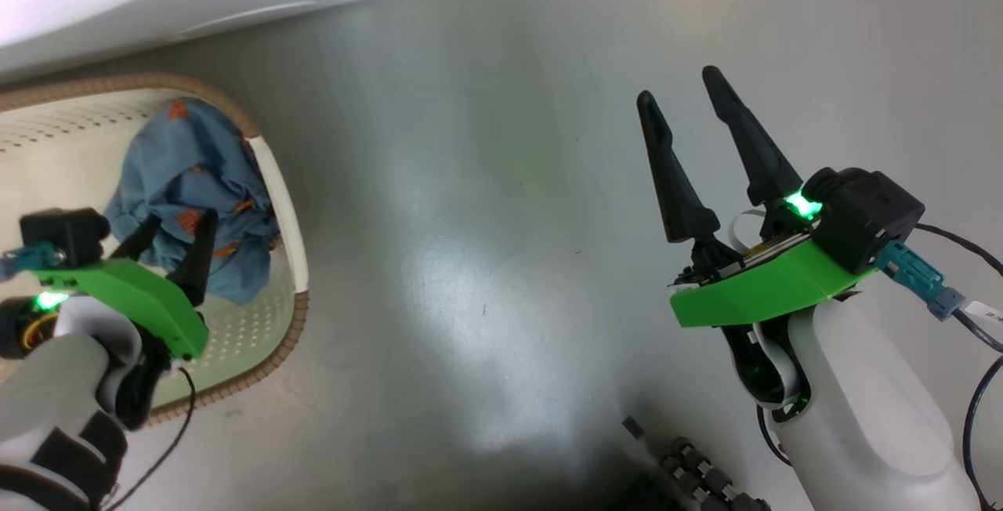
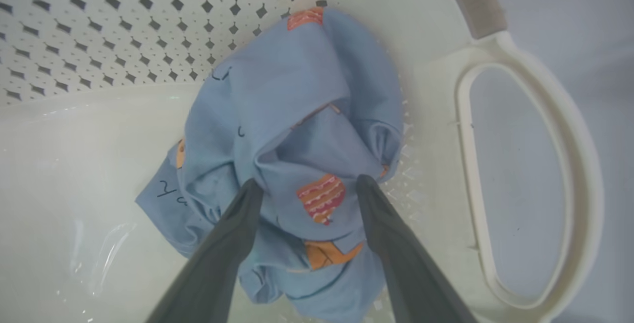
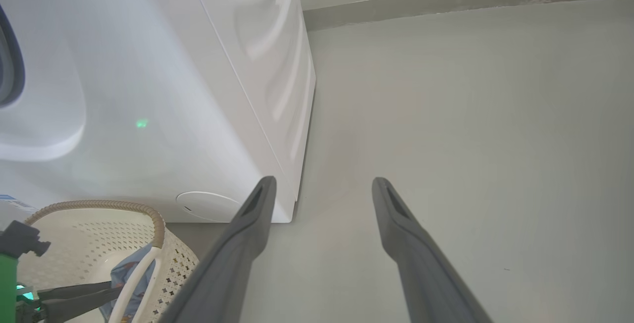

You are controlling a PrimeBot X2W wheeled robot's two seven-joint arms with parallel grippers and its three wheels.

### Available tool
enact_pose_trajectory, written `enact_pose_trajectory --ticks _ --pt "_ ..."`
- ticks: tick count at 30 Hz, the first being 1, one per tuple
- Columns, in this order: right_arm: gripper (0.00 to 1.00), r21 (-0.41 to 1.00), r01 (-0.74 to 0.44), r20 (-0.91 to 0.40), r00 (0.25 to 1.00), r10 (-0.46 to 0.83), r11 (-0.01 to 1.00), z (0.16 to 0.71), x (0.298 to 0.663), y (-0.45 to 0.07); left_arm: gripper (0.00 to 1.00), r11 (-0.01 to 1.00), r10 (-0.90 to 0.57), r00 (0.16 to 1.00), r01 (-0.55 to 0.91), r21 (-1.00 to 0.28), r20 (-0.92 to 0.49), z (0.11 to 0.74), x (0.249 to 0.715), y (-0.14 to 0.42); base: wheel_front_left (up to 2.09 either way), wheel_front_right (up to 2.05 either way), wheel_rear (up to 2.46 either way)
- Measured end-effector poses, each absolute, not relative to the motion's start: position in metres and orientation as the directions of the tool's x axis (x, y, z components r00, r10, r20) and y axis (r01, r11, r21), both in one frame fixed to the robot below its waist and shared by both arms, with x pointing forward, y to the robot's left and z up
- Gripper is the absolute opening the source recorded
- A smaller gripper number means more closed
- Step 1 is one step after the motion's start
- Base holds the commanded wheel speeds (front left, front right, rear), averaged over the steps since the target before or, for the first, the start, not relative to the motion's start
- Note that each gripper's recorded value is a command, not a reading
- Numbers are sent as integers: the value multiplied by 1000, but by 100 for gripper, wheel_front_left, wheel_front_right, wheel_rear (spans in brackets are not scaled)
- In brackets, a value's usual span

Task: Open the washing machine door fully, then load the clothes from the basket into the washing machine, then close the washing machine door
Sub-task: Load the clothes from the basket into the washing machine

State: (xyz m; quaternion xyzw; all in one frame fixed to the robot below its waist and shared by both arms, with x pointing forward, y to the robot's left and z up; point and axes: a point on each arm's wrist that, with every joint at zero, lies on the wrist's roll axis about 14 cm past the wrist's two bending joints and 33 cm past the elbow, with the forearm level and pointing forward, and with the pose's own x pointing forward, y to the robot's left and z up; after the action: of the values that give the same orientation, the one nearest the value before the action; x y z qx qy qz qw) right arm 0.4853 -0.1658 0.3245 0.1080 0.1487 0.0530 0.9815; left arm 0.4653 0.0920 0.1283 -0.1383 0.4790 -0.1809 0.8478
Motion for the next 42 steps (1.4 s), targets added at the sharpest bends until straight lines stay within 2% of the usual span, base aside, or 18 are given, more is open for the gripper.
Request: enact_pose_trajectory --ticks 10,11,12,13,14,24,37,42 --pt "100 219 -62 -299 946 127 974 319 481 -170 100 883 -468 431 198 -425 -772 118 467 81 0 0 0" --pt "100 217 -61 -300 946 126 974 319 481 -170 84 883 -469 429 198 -427 -772 117 467 80 0 0 0" --pt "100 215 -61 -300 946 126 975 319 481 -170 47 883 -469 427 196 -427 -773 117 467 80 0 0 0" --pt "100 213 -61 -301 945 125 975 319 481 -171 35 883 -468 423 197 -426 -776 116 467 80 0 0 0" --pt "100 211 -61 -301 946 124 976 319 480 -171 0 883 -468 421 200 -424 -777 115 467 80 0 0 0" --pt "100 194 -77 -283 950 131 978 327 482 -170 0 889 -456 433 188 -417 -778 122 470 83 0 0 0" --pt "100 194 -123 -209 964 163 973 362 488 -162 0 912 -387 538 103 -397 -749 164 471 110 0 0 0" --pt "100 192 -138 -175 969 172 972 379 487 -161 0 917 -349 616 68 -394 -706 194 483 125 0 0 0"
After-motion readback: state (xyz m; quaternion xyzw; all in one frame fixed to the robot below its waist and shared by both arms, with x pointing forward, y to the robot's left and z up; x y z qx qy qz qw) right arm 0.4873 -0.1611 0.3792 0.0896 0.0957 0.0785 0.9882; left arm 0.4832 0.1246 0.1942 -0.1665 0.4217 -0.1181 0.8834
